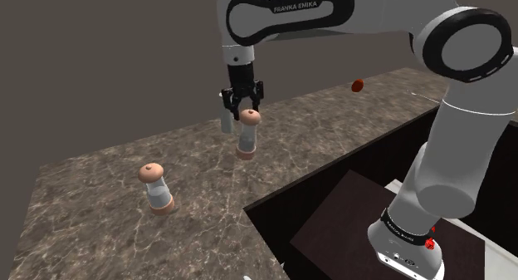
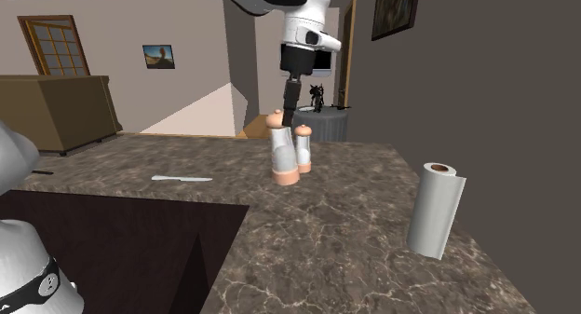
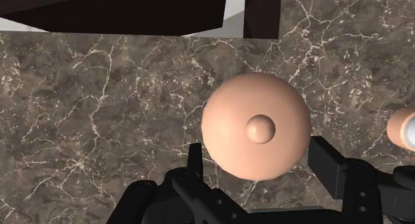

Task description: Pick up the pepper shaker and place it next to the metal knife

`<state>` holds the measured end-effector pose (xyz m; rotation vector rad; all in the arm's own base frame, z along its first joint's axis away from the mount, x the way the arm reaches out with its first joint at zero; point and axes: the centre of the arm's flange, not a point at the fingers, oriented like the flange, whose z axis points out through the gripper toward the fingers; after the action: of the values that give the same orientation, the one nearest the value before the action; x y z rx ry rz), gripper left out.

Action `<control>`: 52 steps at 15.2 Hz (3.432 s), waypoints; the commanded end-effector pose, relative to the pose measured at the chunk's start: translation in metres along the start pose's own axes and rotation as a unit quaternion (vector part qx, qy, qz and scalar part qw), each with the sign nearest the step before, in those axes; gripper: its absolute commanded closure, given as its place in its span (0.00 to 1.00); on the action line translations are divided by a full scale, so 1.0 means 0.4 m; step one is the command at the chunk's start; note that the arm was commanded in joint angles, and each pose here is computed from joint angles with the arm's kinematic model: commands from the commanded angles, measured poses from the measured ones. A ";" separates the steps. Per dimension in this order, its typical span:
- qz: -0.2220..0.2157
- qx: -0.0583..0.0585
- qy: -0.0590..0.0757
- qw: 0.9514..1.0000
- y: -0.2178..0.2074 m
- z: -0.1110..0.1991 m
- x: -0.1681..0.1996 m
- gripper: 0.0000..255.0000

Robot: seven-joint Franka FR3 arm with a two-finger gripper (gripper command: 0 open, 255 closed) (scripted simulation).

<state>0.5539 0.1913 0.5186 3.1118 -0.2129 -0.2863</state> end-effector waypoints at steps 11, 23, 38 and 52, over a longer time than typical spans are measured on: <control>0.000 0.000 0.000 1.000 -0.151 -0.023 -0.371 1.00; 0.000 0.000 0.000 1.000 -0.300 -0.048 -0.737 1.00; 0.000 0.000 0.000 1.000 -0.487 -0.078 -1.195 1.00; 0.000 0.000 0.000 1.000 -0.598 -0.031 -1.452 1.00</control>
<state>0.0224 0.5070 0.6359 3.1104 -0.2133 -0.2866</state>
